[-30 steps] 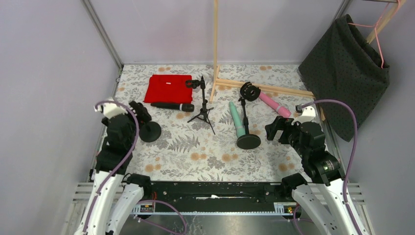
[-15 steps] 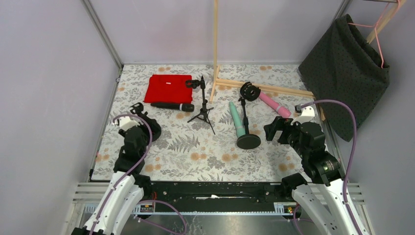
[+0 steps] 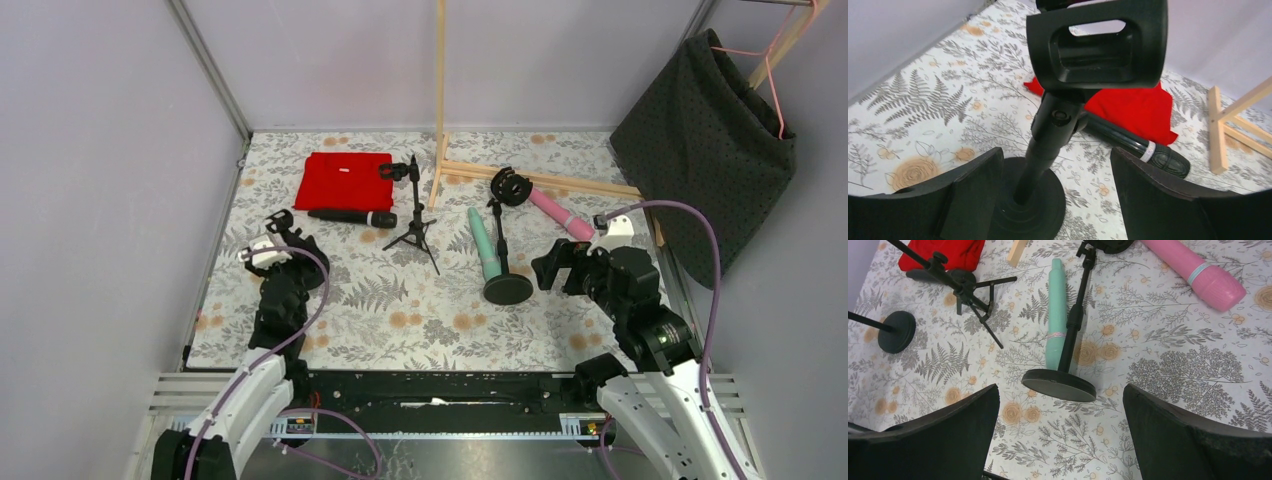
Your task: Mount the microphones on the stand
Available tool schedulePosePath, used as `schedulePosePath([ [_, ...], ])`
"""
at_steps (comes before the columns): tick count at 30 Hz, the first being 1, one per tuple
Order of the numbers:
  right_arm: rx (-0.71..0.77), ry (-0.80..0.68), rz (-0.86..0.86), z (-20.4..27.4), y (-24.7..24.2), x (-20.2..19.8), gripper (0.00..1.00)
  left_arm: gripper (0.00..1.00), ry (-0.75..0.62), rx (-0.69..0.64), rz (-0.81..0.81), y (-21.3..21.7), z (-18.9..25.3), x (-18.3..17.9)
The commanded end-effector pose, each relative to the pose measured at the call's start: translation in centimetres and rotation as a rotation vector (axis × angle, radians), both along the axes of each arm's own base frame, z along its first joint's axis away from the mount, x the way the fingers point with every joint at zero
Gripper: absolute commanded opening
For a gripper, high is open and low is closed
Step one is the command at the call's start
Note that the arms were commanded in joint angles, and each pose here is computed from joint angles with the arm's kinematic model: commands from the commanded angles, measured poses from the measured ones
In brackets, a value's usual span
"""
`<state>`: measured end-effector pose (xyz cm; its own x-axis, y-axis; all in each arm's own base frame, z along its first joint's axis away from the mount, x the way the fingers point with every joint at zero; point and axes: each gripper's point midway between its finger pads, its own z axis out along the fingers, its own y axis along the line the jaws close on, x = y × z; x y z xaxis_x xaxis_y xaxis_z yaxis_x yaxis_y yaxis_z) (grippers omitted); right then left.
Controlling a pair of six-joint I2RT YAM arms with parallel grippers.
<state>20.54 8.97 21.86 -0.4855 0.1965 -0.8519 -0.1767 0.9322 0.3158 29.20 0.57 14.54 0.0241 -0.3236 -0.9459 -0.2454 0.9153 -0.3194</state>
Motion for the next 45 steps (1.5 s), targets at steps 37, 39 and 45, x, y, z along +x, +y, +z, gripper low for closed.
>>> schedulePosePath([
  [37, -0.017, -0.014, 0.091, 0.0, 2.0, 0.0, 1.00, 0.09, -0.157, 0.198, -0.108, -1.1, 1.3, 2.7],
  [39, -0.018, -0.014, 0.090, 0.0, 1.9, -0.1, 1.00, 0.06, -0.160, 0.202, -0.154, -1.9, 1.5, 2.7],
  [45, -0.017, -0.017, 0.089, 0.0, 1.9, 0.0, 1.00, 0.01, -0.166, 0.228, -0.287, -4.7, 2.9, 2.0],
])
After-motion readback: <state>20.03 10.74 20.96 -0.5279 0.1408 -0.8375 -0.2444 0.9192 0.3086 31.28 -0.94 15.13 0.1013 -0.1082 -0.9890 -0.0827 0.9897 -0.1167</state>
